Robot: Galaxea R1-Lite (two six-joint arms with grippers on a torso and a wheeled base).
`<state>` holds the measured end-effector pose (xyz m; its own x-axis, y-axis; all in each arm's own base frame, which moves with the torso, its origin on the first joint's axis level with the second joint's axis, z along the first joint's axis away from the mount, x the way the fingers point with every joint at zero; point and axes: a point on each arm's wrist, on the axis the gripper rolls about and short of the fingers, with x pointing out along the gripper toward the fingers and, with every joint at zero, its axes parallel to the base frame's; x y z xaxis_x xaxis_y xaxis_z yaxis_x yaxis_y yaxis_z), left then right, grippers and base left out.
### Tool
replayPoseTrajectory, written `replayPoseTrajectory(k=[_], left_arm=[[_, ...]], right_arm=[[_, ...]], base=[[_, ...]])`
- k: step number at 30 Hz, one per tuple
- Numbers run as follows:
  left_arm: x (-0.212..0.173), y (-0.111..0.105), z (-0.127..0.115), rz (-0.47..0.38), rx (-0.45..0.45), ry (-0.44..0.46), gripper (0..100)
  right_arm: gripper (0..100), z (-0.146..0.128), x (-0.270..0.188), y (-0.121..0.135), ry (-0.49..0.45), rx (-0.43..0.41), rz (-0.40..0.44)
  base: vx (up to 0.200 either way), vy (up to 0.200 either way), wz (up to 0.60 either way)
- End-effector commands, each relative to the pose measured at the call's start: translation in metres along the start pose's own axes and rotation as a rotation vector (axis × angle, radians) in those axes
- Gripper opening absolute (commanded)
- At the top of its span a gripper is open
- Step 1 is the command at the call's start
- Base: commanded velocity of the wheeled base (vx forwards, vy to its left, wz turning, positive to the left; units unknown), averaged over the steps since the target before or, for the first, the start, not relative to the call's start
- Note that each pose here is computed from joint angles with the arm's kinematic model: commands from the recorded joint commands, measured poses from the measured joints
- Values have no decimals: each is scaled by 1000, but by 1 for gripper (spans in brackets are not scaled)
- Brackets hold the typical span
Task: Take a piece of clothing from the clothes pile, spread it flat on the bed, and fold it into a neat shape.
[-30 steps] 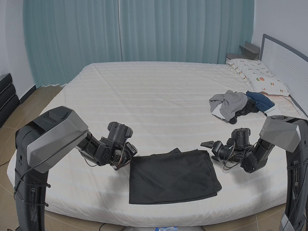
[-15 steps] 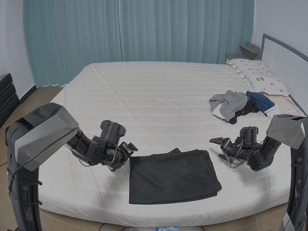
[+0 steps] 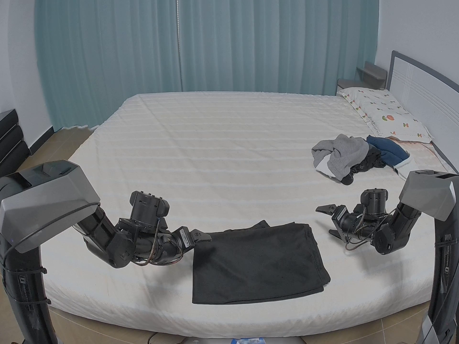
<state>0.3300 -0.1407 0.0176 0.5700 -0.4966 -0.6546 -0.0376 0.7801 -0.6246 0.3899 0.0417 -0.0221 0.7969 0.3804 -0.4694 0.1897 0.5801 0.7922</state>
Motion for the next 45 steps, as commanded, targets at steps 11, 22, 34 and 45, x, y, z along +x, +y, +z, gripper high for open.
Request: replayPoseTrajectory(k=[11, 22, 34, 45], left_arm=[[20, 6, -28, 24, 94, 54, 100], [30, 5, -33, 68, 113, 35, 100], [27, 5, -33, 80, 85, 19, 0], [21, 0, -24, 45, 20, -36, 0]], right_arm=[[100, -1, 1, 0, 3, -1, 0], [100, -2, 2, 1, 4, -1, 3], [100, -2, 1, 0, 6, -1, -1], [100, -2, 1, 0, 7, 0, -3]], base=[[0, 0, 0], [0, 0, 0], [0, 0, 0], [0, 0, 0]])
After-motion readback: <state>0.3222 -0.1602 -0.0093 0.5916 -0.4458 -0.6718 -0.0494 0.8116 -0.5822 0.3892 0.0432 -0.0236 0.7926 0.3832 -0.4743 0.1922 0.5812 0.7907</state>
